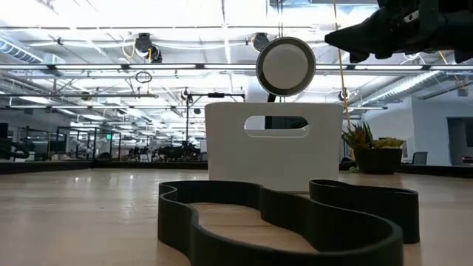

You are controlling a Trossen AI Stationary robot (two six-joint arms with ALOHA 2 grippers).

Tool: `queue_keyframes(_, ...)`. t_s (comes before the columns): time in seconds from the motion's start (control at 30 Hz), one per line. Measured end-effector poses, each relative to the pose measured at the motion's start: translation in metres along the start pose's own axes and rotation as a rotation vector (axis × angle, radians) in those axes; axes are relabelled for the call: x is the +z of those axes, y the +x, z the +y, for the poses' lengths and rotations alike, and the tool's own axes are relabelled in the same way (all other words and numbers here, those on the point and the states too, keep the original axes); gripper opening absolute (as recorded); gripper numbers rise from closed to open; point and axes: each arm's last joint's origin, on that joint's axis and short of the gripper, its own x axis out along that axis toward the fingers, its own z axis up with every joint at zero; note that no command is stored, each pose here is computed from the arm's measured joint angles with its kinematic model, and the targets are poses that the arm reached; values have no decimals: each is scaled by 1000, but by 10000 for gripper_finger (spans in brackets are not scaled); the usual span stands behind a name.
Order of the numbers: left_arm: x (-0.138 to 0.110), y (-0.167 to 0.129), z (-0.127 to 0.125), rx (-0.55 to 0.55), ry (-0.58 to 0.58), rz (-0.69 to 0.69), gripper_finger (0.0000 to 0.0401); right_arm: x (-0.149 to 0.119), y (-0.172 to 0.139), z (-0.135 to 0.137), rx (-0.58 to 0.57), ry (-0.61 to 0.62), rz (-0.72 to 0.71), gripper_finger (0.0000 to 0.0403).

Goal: Pick and place rubber bands into bin
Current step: Put the black rubber band into the gray container

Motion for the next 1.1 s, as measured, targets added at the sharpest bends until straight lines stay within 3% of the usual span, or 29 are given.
queue_keyframes(0.23,-57,-18,-4,37,-121,-306,0,1,0,0,-2,-2,-10,0)
queue_keyframes(0.47,-109,-25,-10,132,-176,-493,0,1,0,0,-3,-1,-16,0)
queue_keyframes(0.7,-147,-11,-13,227,-225,-627,0,1,0,0,-3,-1,-15,0)
queue_keyframes(0.87,-155,4,-4,374,-401,-727,0,1,0,0,-3,-2,-15,0)
queue_keyframes(1.1,-129,30,13,377,-442,-707,0,2,0,0,-5,-8,-22,0)
